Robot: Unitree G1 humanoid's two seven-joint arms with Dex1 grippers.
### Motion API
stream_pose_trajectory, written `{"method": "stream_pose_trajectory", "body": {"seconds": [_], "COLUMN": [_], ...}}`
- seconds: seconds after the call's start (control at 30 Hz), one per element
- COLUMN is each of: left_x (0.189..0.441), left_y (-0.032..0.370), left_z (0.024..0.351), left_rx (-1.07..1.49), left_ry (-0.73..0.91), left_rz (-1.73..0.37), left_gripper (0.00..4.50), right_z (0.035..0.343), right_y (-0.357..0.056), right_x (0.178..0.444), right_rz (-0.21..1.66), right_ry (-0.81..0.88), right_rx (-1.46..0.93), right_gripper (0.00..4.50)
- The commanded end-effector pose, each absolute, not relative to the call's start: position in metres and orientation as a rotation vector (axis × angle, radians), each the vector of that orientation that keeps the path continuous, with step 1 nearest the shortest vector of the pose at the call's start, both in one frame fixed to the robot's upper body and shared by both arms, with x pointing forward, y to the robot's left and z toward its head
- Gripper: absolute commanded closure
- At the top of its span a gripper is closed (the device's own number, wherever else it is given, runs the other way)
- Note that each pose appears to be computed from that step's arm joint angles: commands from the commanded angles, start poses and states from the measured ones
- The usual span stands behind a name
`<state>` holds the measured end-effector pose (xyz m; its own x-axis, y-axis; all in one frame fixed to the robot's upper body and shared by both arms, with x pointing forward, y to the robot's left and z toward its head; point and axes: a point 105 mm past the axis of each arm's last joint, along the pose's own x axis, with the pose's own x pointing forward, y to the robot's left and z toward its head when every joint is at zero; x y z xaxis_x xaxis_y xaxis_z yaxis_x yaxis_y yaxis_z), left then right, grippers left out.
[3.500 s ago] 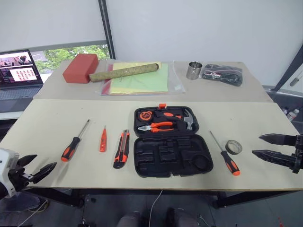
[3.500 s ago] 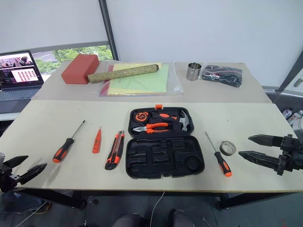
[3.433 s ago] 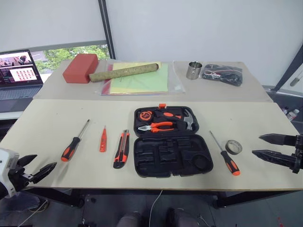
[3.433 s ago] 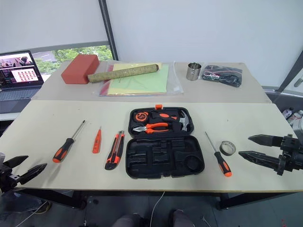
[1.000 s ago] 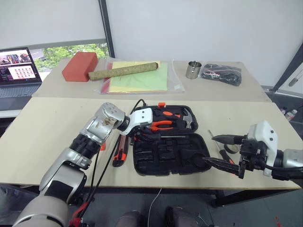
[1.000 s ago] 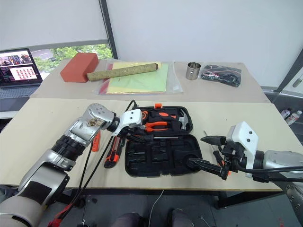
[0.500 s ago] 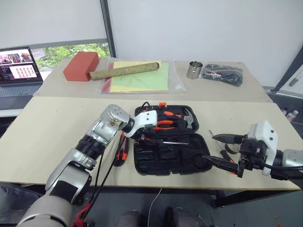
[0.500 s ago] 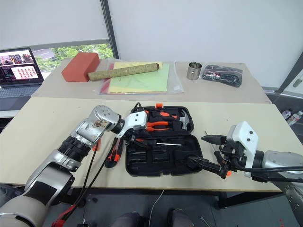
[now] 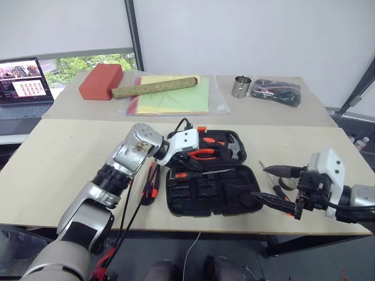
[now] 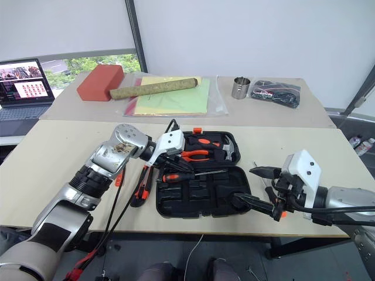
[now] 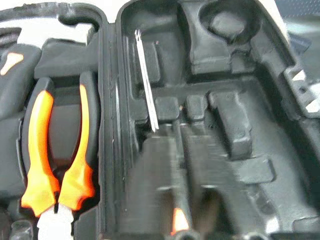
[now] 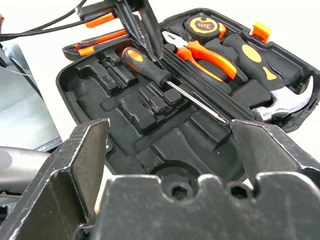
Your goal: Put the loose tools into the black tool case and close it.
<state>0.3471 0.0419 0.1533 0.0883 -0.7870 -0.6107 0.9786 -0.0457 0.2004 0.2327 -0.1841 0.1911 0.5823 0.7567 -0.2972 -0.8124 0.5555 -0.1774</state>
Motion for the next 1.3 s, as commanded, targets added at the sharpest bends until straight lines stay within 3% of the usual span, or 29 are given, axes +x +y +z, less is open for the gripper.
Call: {"method": "stream_pose_trajectory", "body": {"seconds": [0.03,0.33,0.53,0.73,0.83,0.87,0.93,1.17,1.2,1.3], "left_x": [0.35,0.356,0.358,0.338,0.327,0.325,0.316,0.296,0.296,0.294], "left_y": [0.036,0.037,0.043,0.046,0.06,0.065,0.071,0.072,0.072,0.073], "left_z": [0.149,0.11,0.129,0.192,0.224,0.227,0.227,0.229,0.228,0.227], "left_rx": [0.731,0.917,0.806,0.45,0.323,0.31,0.278,0.281,0.294,0.308], "left_ry": [0.337,0.38,0.363,0.19,0.068,0.057,0.087,0.092,0.089,0.093], "left_rz": [-1.475,-1.446,-1.42,-1.514,-1.531,-1.527,-1.568,-1.664,-1.665,-1.671], "left_gripper": [4.43,4.43,4.43,4.43,3.67,3.23,2.8,0.28,0.07,0.07], "right_z": [0.204,0.202,0.198,0.192,0.178,0.173,0.158,0.121,0.118,0.11], "right_y": [-0.184,-0.186,-0.197,-0.219,-0.242,-0.246,-0.253,-0.262,-0.262,-0.254], "right_x": [0.232,0.232,0.225,0.219,0.217,0.216,0.216,0.222,0.222,0.224], "right_rz": [0.914,0.886,0.825,0.681,0.51,0.468,0.385,0.196,0.187,0.198], "right_ry": [0.136,0.14,0.152,0.186,0.235,0.247,0.28,0.349,0.356,0.369], "right_rx": [-0.345,-0.33,-0.305,-0.284,-0.246,-0.233,-0.217,-0.122,-0.118,-0.091], "right_gripper": [0.0,0.0,0.0,0.0,0.0,0.0,0.0,0.0,0.0,0.0]}}
